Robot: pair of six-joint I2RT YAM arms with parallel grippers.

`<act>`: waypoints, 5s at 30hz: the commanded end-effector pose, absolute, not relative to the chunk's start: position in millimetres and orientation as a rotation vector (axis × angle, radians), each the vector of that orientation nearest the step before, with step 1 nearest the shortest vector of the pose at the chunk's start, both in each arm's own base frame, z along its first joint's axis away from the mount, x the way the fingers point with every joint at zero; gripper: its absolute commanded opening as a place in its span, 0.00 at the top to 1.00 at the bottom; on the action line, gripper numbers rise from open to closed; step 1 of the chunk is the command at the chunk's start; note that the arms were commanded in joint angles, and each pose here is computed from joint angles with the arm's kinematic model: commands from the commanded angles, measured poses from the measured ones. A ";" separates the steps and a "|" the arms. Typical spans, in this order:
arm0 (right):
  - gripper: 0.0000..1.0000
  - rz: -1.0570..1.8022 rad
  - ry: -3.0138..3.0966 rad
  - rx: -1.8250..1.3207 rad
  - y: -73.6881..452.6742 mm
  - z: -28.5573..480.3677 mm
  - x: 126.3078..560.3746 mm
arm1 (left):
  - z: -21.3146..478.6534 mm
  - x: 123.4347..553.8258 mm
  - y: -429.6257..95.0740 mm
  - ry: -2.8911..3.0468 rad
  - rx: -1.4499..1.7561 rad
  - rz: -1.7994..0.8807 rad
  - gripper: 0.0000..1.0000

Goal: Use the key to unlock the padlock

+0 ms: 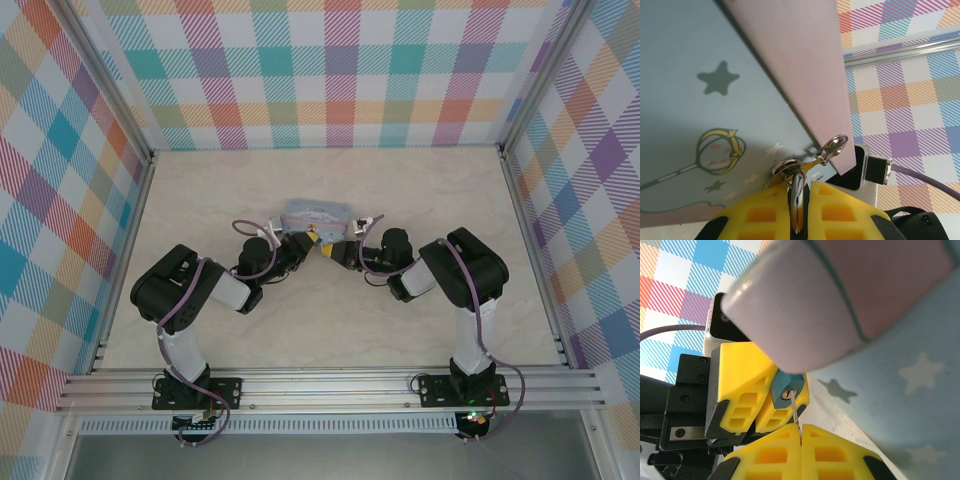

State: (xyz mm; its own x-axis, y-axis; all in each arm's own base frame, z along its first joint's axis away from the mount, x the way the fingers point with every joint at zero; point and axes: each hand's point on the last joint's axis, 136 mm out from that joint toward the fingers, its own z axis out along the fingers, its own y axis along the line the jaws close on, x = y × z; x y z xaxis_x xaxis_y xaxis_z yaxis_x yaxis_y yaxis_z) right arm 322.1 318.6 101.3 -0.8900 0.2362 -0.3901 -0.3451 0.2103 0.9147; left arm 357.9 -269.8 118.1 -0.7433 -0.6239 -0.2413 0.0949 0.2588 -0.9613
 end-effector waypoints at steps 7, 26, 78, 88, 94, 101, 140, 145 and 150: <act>0.98 1.690 1.910 -0.167 312.1 141.6 335.6 | 125.2 309.6 -309.4 2.017 -0.159 -1.689 1.00; 0.98 1.647 1.917 -0.141 289.7 144.6 337.2 | 121.7 300.3 -311.7 2.046 -0.064 -1.686 1.00; 0.99 1.608 2.061 -0.120 286.7 105.2 304.7 | 132.9 328.4 -301.3 1.979 -0.244 -1.623 1.00; 0.99 1.593 2.080 -0.128 283.6 102.0 299.5 | 131.6 328.1 -296.9 1.987 -0.229 -1.619 1.00; 0.99 1.628 2.063 -0.159 287.7 108.4 296.7 | 129.8 328.0 -296.6 1.998 -0.224 -1.609 1.00; 0.99 1.653 2.069 -0.182 293.0 107.9 290.1 | 128.7 328.6 -296.5 1.997 -0.229 -1.610 1.00; 0.98 1.632 2.051 -0.207 294.2 116.0 289.5 | 125.7 325.7 -289.6 2.003 -0.214 -1.617 1.00; 0.98 1.637 2.040 -0.213 295.7 120.2 292.8 | 127.2 325.3 -289.5 1.997 -0.212 -1.623 1.00; 0.98 1.638 2.042 -0.204 298.1 119.0 299.0 | 132.4 323.0 -291.9 1.986 -0.186 -1.645 1.00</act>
State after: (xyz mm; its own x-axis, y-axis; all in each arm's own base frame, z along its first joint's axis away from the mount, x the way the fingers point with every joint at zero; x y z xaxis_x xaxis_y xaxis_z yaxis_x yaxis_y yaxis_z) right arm 287.7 292.1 98.1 -0.8936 0.1883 -0.4075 -0.3436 0.2971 0.8909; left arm 327.8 -289.3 110.4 -0.8434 -0.4645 -0.2701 0.1451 0.2871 -0.9468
